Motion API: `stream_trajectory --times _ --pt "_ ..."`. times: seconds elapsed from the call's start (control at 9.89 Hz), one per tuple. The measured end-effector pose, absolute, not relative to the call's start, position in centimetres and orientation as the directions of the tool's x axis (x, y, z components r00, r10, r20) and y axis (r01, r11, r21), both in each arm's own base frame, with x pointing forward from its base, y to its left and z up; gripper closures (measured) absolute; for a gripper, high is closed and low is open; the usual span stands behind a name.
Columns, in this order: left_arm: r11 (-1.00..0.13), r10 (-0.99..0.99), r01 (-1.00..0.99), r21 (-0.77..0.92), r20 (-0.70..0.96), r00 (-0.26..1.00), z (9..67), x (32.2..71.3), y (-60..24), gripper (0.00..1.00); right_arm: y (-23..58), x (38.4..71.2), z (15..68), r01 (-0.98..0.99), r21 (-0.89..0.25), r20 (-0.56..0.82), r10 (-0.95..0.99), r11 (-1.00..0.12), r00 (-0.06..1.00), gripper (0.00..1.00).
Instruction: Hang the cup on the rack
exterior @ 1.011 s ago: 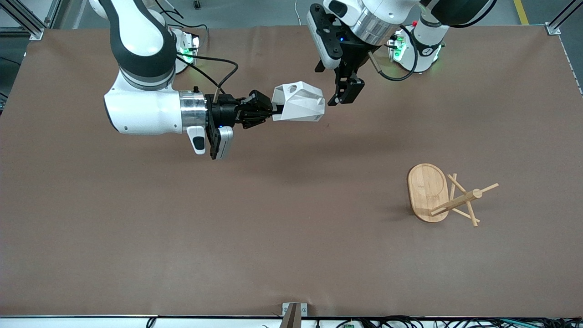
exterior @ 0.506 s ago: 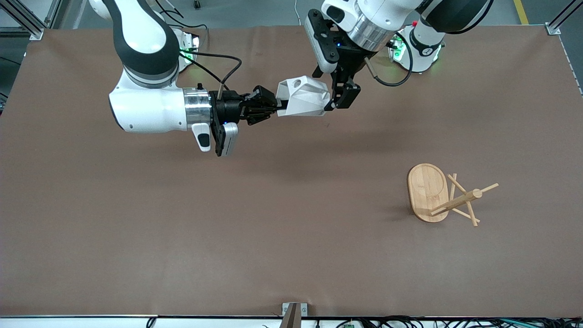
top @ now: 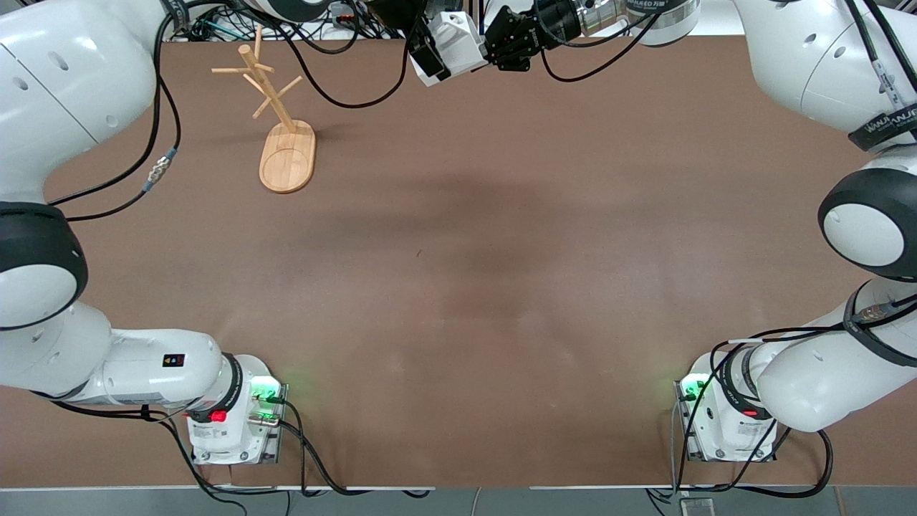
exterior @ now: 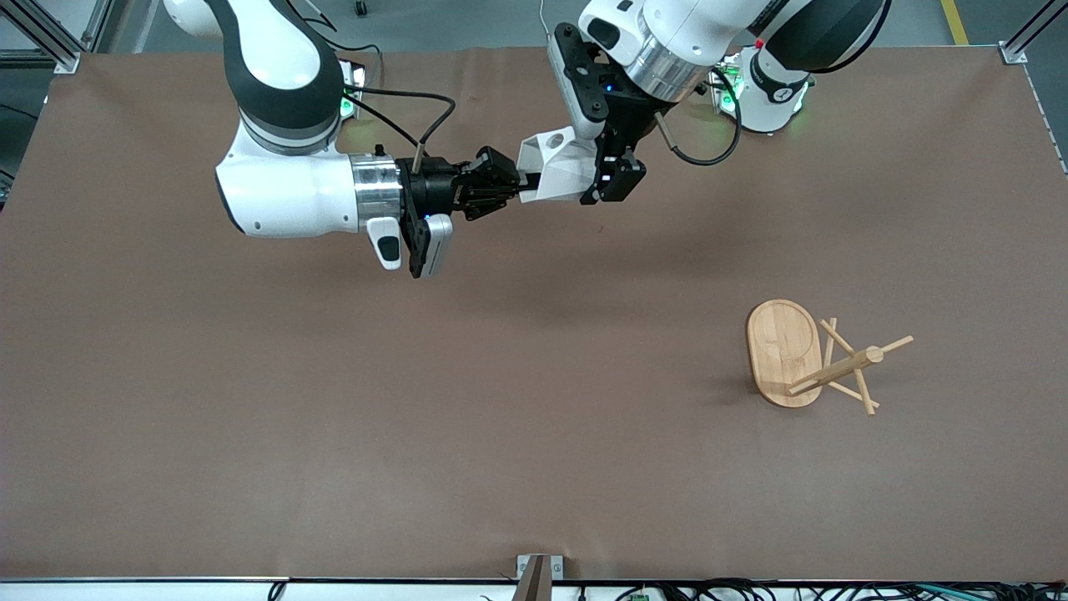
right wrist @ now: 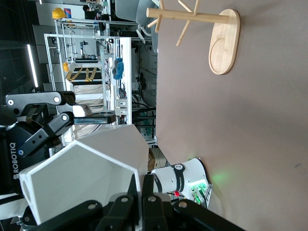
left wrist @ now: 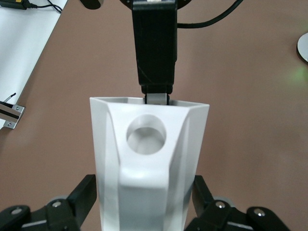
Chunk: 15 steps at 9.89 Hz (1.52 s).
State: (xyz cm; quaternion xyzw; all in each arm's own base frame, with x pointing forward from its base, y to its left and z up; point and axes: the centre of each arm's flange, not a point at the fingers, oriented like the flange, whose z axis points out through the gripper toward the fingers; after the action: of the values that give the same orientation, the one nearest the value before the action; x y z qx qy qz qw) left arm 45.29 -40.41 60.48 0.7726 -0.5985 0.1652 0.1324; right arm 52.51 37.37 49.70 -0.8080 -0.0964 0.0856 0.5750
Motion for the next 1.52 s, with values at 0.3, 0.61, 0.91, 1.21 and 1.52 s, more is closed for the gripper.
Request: stream_trajectory --times 0.3,0.61,0.91,1.21,1.52 --pt "-0.250 -0.881 -0.968 0.006 0.414 0.231 60.5 45.4 -40.2 0.24 37.3 52.7 49.8 0.058 -0.946 -0.025 0.248 -0.320 0.968 0.93" --pt "-0.300 -0.867 -0.954 0.020 0.410 0.282 60.2 47.3 -38.1 0.24 37.3 53.1 50.9 0.041 -0.948 -0.031 0.221 -0.316 0.975 0.56" --pt "-0.437 -0.820 -0.899 0.042 0.391 0.417 59.6 52.0 -31.1 0.24 34.0 54.8 50.4 0.092 -0.900 0.001 0.209 -0.425 0.978 0.14" --pt "-0.616 -0.710 -0.777 0.132 0.333 0.620 57.1 54.8 -26.0 0.24 23.0 59.0 49.3 0.160 -0.725 0.061 0.169 -0.670 0.984 0.00" --pt "-0.744 -0.595 -0.631 0.219 0.212 0.776 51.2 55.8 -22.3 0.24 12.0 59.8 52.3 0.190 -0.523 0.081 0.173 -0.831 0.982 0.00"
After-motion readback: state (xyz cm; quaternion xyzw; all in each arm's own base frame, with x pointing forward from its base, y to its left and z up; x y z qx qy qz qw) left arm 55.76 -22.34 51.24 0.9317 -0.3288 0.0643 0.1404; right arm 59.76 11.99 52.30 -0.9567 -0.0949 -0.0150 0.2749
